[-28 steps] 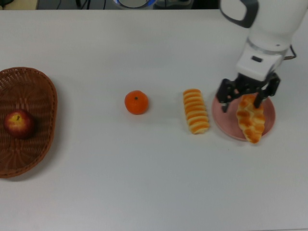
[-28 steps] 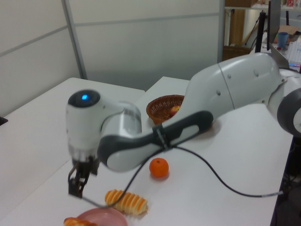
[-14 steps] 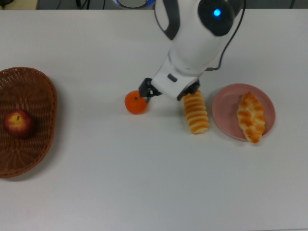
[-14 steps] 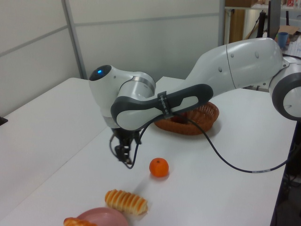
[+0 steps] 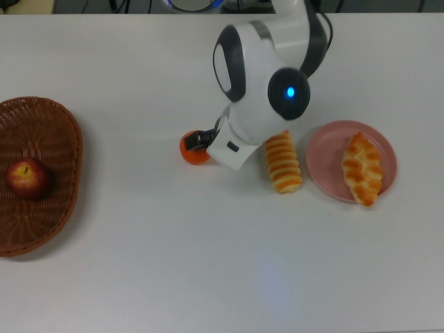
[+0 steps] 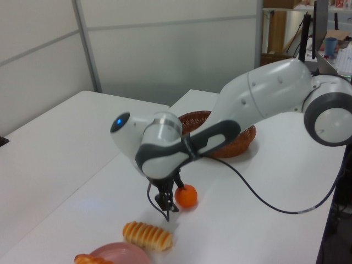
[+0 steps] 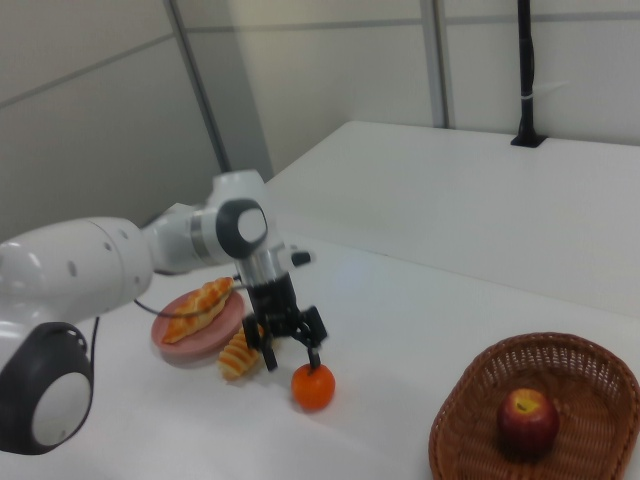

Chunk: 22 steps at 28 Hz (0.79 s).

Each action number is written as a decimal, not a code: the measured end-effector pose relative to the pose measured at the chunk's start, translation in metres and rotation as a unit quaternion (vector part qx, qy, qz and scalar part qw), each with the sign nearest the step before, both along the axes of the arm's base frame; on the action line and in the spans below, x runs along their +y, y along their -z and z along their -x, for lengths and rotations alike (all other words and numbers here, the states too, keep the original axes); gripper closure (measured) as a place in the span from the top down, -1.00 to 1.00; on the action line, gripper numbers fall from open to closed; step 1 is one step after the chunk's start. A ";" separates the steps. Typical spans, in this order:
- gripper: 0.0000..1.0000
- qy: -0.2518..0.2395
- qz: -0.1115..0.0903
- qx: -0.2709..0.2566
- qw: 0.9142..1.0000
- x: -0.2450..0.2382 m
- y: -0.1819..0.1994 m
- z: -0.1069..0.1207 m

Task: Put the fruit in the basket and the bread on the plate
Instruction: 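Move the gripper to the orange mandarin and grasp it, then carry the mandarin into the basket beside the apple and release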

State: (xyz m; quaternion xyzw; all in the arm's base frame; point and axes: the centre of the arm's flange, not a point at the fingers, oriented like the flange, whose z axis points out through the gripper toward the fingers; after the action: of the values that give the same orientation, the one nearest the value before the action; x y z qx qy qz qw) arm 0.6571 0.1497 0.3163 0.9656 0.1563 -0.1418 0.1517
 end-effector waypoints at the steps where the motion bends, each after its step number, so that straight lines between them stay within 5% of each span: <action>1: 1.00 -0.002 0.005 0.004 1.000 -0.002 0.007 0.000; 22: 0.99 0.002 0.026 0.018 0.999 -0.047 0.018 -0.007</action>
State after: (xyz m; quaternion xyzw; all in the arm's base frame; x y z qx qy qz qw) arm 0.6638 0.1024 0.2987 0.9590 0.1531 -0.1635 0.1739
